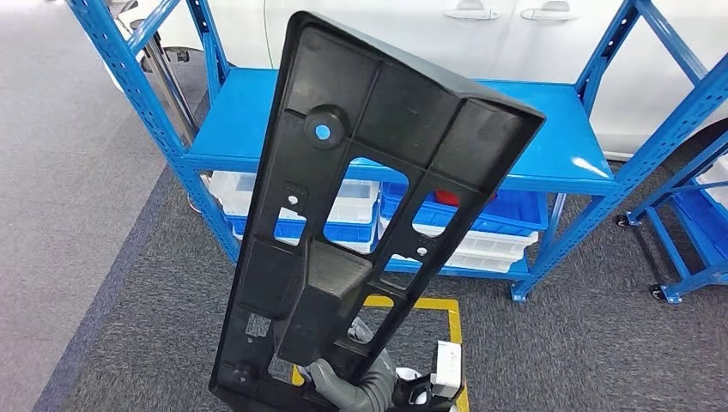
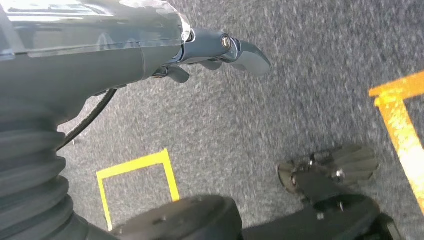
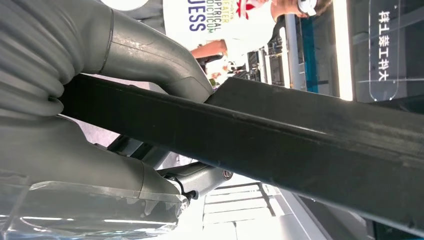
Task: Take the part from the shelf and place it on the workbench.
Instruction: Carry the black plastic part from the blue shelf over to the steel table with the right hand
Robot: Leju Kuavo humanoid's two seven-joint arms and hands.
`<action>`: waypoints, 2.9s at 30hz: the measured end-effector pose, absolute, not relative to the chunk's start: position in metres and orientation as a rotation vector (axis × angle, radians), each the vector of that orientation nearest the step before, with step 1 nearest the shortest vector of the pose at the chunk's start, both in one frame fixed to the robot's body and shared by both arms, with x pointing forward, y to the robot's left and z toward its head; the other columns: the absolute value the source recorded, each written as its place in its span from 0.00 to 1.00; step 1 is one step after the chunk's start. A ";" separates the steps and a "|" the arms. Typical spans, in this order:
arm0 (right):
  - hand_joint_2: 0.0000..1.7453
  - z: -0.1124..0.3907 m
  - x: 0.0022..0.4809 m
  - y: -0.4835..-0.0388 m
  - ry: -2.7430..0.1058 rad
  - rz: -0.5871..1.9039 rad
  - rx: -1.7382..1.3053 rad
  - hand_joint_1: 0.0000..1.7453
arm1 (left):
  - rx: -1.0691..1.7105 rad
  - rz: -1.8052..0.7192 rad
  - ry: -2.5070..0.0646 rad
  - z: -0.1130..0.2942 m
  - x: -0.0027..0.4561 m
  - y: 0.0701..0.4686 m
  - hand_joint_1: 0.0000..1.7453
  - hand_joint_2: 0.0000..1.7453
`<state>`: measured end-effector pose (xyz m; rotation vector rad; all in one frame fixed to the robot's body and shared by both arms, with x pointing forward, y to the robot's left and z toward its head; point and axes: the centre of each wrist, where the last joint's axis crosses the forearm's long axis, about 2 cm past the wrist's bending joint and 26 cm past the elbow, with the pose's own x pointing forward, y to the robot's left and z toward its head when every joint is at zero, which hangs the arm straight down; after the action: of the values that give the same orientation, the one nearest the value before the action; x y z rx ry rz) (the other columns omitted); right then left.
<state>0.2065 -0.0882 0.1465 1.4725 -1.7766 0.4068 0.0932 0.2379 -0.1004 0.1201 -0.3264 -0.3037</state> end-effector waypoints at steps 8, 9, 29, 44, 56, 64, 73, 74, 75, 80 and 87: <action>1.00 0.147 0.206 -0.087 -1.774 0.407 1.475 1.00 | 0.122 -0.303 -0.328 -0.100 0.095 0.238 0.00 1.00; 1.00 0.147 0.205 -0.087 -1.773 0.405 1.475 1.00 | 0.122 -0.304 -0.325 -0.100 0.094 0.238 0.00 1.00; 1.00 0.140 0.201 -0.093 -1.775 0.402 1.464 1.00 | 0.120 -0.316 -0.331 -0.100 0.095 0.234 0.00 1.00; 1.00 0.138 0.199 -0.094 -1.744 0.410 1.479 1.00 | 0.124 -0.315 -0.327 -0.101 0.089 0.234 0.00 1.00; 1.00 0.137 0.199 -0.096 -1.741 0.404 1.481 1.00 | 0.123 -0.314 -0.327 -0.101 0.087 0.232 0.00 1.00; 1.00 0.137 0.199 -0.097 -1.743 0.393 1.480 1.00 | 0.124 -0.313 -0.332 -0.101 0.089 0.232 0.00 1.00; 1.00 0.137 0.199 -0.096 -1.740 0.381 1.486 1.00 | 0.124 -0.314 -0.332 -0.101 0.088 0.233 0.00 1.00; 1.00 0.137 0.199 -0.096 -1.740 0.380 1.486 1.00 | 0.124 -0.314 -0.331 -0.101 0.088 0.233 0.00 1.00; 1.00 0.137 0.199 -0.096 -1.740 0.378 1.486 1.00 | 0.124 -0.314 -0.332 -0.101 0.088 0.233 0.00 1.00; 1.00 0.137 0.199 -0.098 -1.743 0.373 1.485 1.00 | 0.122 -0.314 -0.331 -0.101 0.089 0.232 0.00 1.00; 1.00 0.137 0.199 -0.099 -1.738 0.374 1.480 1.00 | 0.123 -0.314 -0.327 -0.101 0.088 0.232 0.00 1.00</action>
<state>0.1995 -0.0988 0.1370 1.4801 -1.7383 0.3743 0.0876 0.2324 -0.1008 0.1234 -0.3270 -0.3142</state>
